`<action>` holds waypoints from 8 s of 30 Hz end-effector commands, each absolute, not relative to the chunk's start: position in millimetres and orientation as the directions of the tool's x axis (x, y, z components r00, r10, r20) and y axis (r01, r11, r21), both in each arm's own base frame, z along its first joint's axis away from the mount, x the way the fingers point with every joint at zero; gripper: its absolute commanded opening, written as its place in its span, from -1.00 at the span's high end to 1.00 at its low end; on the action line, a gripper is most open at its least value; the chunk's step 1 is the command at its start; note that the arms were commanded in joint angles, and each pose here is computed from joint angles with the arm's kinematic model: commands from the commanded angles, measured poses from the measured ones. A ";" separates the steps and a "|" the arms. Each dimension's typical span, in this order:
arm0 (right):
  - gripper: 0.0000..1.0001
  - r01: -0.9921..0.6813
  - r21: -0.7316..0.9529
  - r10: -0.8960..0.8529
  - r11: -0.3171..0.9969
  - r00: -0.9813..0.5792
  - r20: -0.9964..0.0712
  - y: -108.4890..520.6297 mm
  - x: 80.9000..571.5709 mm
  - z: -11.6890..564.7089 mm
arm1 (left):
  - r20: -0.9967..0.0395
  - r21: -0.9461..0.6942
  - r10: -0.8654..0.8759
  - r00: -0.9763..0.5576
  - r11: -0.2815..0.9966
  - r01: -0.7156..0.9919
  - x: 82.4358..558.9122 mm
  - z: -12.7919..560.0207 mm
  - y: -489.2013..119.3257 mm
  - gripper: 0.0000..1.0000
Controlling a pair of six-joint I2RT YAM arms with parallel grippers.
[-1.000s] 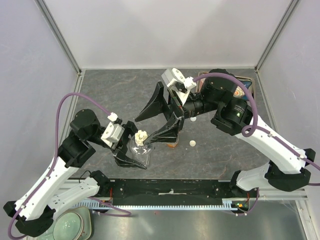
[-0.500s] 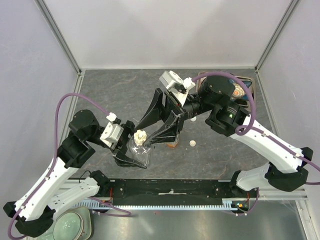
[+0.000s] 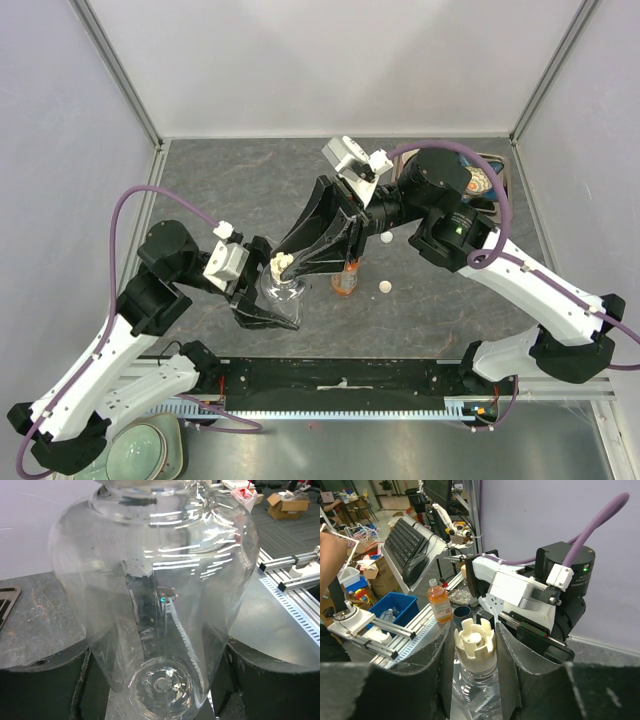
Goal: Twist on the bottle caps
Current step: Screw the bottle cap onto the plastic bottle.
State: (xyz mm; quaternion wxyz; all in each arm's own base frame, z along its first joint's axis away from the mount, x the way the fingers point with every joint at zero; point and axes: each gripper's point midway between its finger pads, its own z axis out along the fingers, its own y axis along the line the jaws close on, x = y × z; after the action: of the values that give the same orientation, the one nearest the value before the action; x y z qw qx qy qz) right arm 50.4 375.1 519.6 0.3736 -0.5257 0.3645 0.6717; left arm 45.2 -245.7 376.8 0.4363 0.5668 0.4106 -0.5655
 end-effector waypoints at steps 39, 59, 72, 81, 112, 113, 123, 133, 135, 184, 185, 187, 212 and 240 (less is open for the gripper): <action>0.58 -0.280 0.124 0.067 0.952 -0.205 -0.977 354.2 224.7 410.9 | -0.991 0.047 -0.045 0.129 0.773 0.633 219.8 413.3 -170.7 0.85; -0.90 -0.999 0.025 0.257 0.027 -0.017 -0.966 352.3 45.5 548.0 | -0.998 0.058 -0.049 0.044 -0.325 0.944 38.7 374.4 -235.7 0.88; -0.85 -0.968 -0.064 0.184 -0.244 0.019 -0.983 373.3 5.4 538.8 | -0.999 0.030 -0.033 0.018 -0.411 0.911 24.5 373.4 -230.5 0.90; -0.55 -0.948 -0.048 0.151 -0.313 0.000 -0.989 392.1 3.4 531.2 | -0.999 0.026 -0.033 0.012 -0.437 0.899 18.6 374.2 -227.4 0.90; 1.00 -0.771 0.106 -0.048 0.628 -0.175 -0.983 390.6 187.0 424.9 | -0.976 0.193 -0.035 0.214 0.302 0.934 145.1 397.0 -230.5 0.90; 1.00 -0.711 0.105 -0.040 0.696 -0.184 -0.982 383.4 198.4 420.5 | -0.976 0.193 -0.026 0.214 0.342 0.920 152.4 396.5 -227.7 0.90; 0.95 -0.218 -0.085 -0.113 0.972 -0.123 -0.986 343.3 238.0 407.0 | -0.977 0.201 0.067 0.203 0.613 0.765 200.8 387.2 -196.6 0.91; -0.71 -0.603 0.243 0.218 0.760 -0.115 -0.969 352.2 185.5 497.0 | -0.984 0.163 0.033 0.174 0.548 0.820 186.9 380.3 -205.9 0.90; -0.96 -0.716 0.252 0.256 0.651 -0.105 -0.961 347.9 163.2 518.9 | -0.987 0.146 0.019 0.161 0.542 0.827 185.5 379.5 -207.2 0.90; -0.20 -0.974 0.045 0.071 -0.221 -0.062 -0.996 376.4 61.8 516.5 | -0.998 0.051 -0.058 0.038 -0.242 0.969 51.8 372.5 -239.2 0.89; -0.19 -0.975 0.044 0.072 -0.216 -0.061 -0.996 375.4 62.0 515.9 | -0.998 0.045 -0.055 0.033 -0.239 0.970 52.6 371.4 -239.6 0.89; -0.17 -0.976 0.043 0.074 -0.213 -0.060 -0.995 373.8 62.1 516.1 | -0.998 0.046 -0.055 0.034 -0.233 0.971 54.0 370.9 -239.9 0.89; 1.00 -0.982 0.165 0.027 0.093 -0.163 -0.986 388.8 117.7 472.3 | -0.988 0.150 0.011 0.156 0.357 0.922 159.3 372.1 -227.9 0.88; 0.43 -0.434 0.281 0.209 0.856 -0.207 -0.956 407.0 159.7 438.2 | -0.983 0.171 0.029 0.184 0.531 0.830 186.9 377.3 -209.0 0.86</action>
State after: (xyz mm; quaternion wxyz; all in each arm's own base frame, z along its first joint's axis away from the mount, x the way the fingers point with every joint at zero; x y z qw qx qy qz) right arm 174.0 406.6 450.3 0.6415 -0.0590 0.7167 0.2671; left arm 194.0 -200.5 319.0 0.5974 0.3654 0.6575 -0.2781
